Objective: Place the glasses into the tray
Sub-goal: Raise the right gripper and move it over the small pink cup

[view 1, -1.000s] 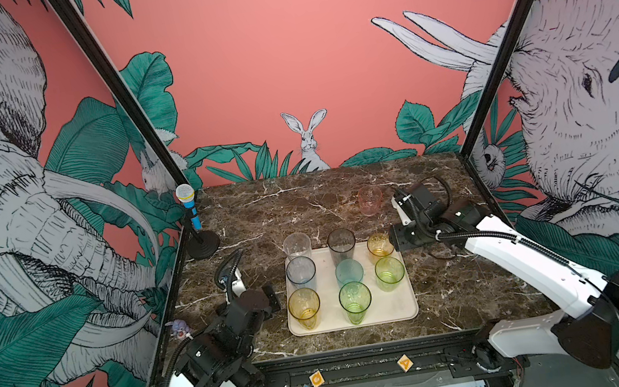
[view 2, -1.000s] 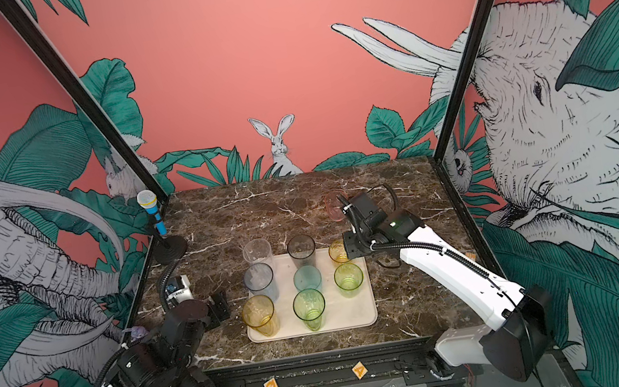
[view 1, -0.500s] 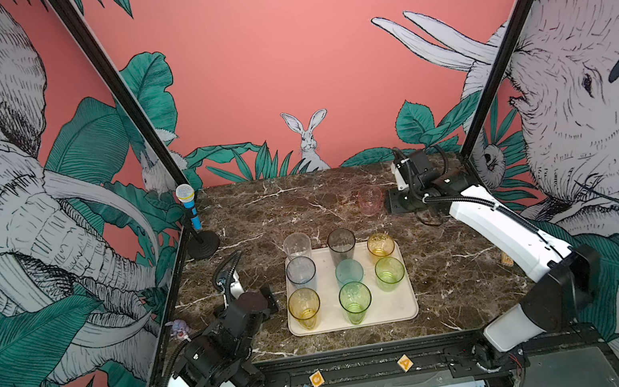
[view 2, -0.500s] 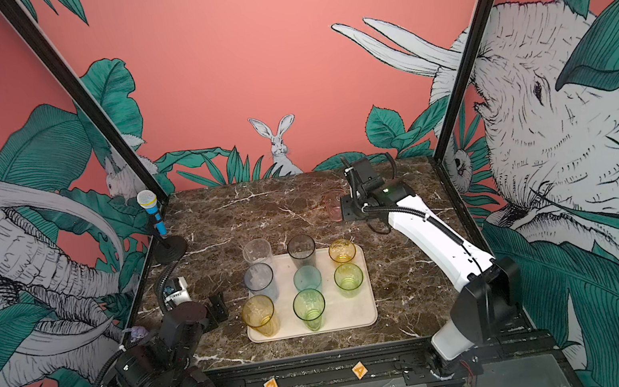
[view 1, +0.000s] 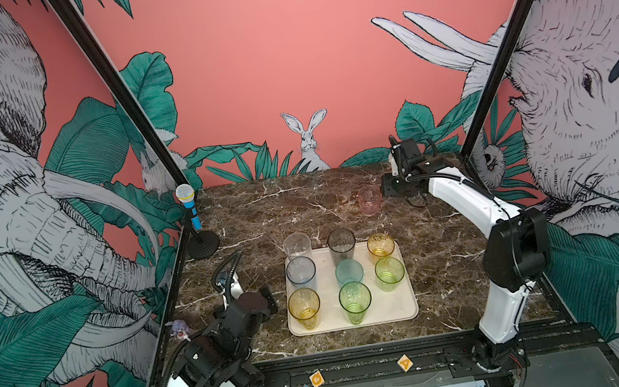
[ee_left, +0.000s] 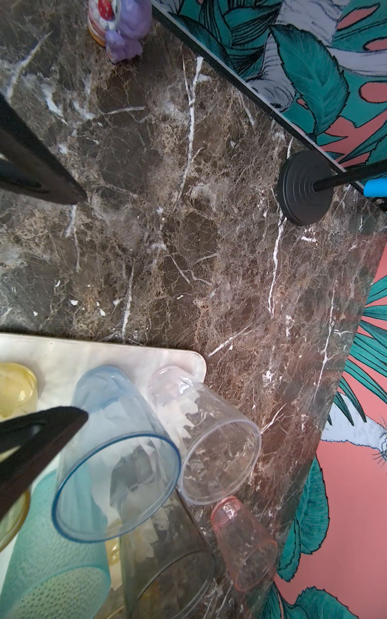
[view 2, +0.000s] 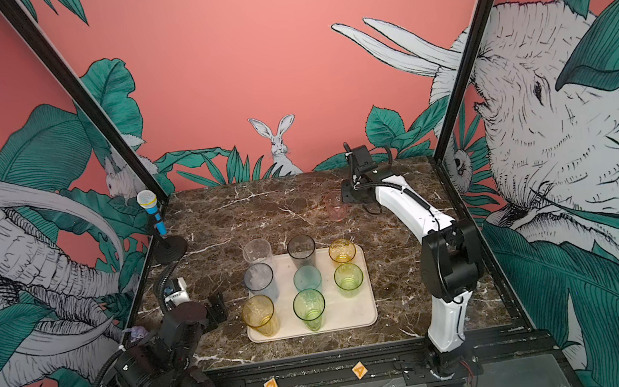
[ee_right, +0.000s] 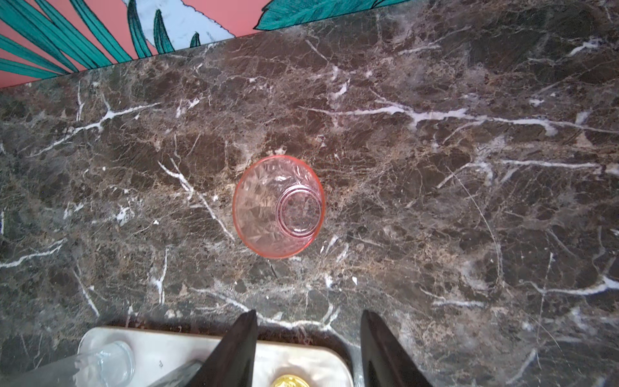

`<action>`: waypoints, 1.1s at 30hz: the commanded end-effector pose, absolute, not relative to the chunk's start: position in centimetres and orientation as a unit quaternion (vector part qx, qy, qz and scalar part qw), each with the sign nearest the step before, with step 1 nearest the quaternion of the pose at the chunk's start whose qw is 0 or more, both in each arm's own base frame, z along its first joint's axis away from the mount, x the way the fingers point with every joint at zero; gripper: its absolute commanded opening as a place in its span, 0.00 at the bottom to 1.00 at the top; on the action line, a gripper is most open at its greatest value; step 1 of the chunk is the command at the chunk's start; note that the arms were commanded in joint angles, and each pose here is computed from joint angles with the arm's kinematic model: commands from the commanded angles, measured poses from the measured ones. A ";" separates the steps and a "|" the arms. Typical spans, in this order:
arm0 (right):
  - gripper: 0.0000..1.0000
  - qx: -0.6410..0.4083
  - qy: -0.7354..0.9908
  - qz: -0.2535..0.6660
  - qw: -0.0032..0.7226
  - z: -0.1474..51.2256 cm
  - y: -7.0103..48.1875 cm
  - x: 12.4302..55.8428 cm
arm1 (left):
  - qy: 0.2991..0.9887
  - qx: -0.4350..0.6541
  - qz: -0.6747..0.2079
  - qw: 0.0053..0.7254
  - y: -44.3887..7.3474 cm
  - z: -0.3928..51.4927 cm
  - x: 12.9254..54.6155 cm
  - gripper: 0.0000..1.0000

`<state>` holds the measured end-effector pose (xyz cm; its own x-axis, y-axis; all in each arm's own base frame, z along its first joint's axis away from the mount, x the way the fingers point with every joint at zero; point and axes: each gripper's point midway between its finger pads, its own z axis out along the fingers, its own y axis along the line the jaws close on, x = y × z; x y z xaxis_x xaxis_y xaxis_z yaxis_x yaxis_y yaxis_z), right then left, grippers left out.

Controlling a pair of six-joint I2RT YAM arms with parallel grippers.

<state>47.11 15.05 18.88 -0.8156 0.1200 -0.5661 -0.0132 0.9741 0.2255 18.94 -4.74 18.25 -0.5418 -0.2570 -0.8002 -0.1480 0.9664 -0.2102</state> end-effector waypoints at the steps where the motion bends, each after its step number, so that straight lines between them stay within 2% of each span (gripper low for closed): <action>1: 0.52 0.028 0.940 0.122 0.317 19.3 15.4 48.9 | 0.872 -0.128 -0.060 0.469 -4.6 18.9 19.0 0.95; 18: 0.50 0.020 0.956 0.111 0.272 14.1 15.8 52.5 | 0.872 -0.130 -0.061 0.468 -4.7 18.8 19.1 0.95; 28: 0.50 0.014 0.961 0.104 0.255 12.3 16.0 53.2 | 0.874 -0.127 -0.059 0.466 -4.9 19.0 19.3 0.95; 33: 0.46 0.013 0.964 0.108 0.244 11.3 16.3 53.3 | 0.874 -0.126 -0.057 0.466 -5.0 19.1 19.4 0.95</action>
